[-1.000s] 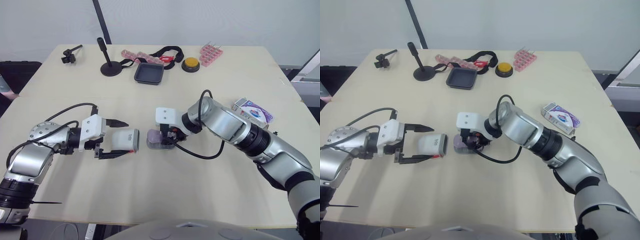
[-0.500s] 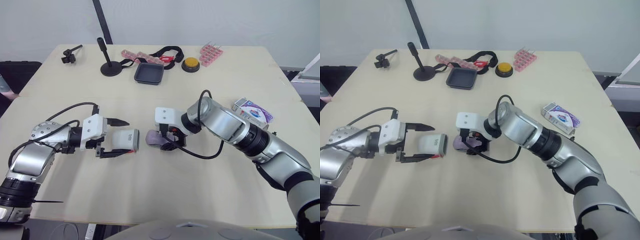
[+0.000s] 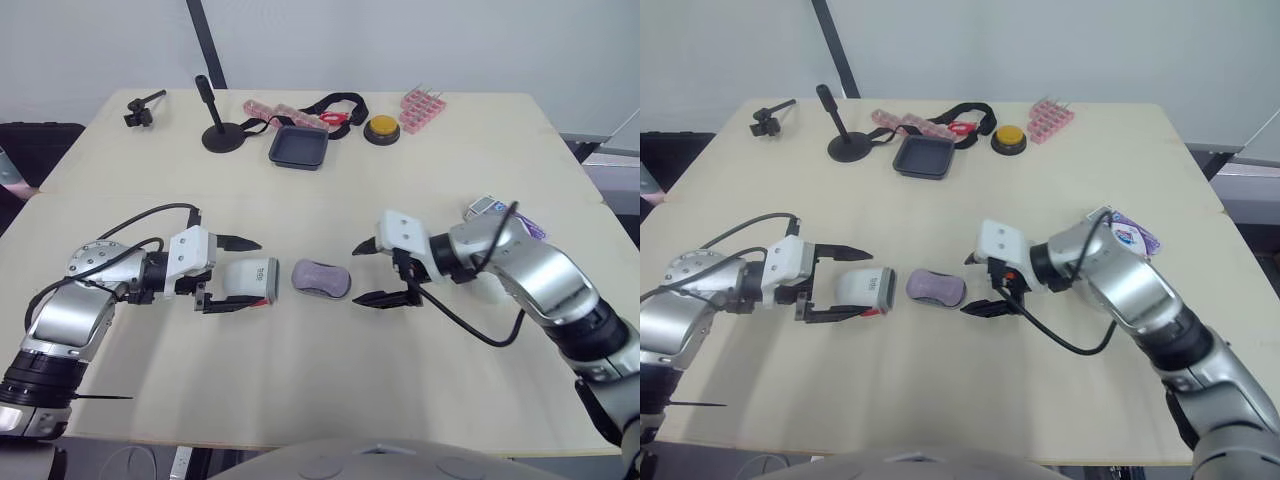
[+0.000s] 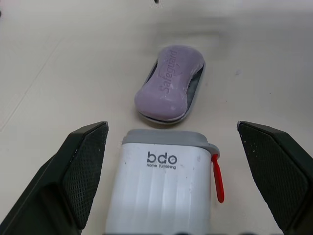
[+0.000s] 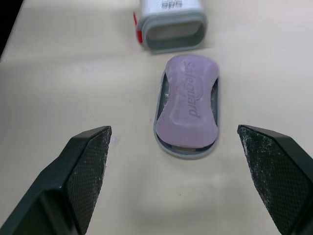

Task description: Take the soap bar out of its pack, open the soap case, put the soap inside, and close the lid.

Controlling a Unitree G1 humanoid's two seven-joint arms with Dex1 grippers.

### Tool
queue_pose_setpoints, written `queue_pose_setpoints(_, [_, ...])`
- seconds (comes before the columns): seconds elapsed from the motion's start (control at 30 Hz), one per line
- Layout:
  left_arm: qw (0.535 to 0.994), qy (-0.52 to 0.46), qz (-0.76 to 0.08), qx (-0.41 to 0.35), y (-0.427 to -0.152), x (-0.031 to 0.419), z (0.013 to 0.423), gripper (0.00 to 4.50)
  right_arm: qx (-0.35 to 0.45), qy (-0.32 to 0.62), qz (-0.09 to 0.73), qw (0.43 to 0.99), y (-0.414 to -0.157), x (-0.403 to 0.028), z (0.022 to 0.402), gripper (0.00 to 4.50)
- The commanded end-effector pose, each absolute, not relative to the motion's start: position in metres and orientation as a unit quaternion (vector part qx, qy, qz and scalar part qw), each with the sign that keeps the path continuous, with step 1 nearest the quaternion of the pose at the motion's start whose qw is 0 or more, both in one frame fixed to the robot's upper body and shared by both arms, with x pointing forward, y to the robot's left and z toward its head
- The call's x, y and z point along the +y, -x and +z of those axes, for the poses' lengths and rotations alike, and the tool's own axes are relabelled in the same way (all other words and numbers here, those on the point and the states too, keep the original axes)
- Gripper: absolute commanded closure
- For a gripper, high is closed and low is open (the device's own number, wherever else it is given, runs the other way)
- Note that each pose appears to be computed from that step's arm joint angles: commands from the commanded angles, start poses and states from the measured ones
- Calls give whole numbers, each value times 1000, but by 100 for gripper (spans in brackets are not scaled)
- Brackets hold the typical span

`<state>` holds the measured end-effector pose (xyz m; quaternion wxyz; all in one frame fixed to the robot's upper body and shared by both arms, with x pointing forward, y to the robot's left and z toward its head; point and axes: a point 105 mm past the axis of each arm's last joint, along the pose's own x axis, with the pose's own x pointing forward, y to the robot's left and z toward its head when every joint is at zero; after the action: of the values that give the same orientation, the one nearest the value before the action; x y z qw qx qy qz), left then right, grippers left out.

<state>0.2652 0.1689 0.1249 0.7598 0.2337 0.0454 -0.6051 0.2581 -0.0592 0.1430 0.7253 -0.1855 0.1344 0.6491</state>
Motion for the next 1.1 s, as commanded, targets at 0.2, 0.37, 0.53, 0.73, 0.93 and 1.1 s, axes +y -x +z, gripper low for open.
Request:
queue_pose_setpoints(0.2, [754, -245, -609, 33, -272, 171, 131, 0, 56, 135, 631, 762, -239, -97, 162, 5])
queue_pose_setpoints(0.37, [751, -244, -612, 32, -275, 170, 131, 0, 31, 133, 638, 758, -226, -102, 157, 5])
queue_pose_setpoints(0.53, [750, -237, -616, 33, -273, 169, 131, 0, 10, 136, 631, 764, -231, -104, 154, 5])
queue_pose_setpoints(0.73, [750, -233, -617, 42, -269, 171, 127, 0, -25, 102, 631, 769, -235, -100, 166, 5])
queue_pose_setpoints(0.93, [755, -233, -612, 40, -269, 170, 131, 0, -14, 97, 644, 759, -235, -92, 161, 5])
queue_pose_setpoints(1.1, [762, -234, -601, 62, -271, 178, 127, 0, -27, 83, 642, 762, -237, -86, 166, 5])
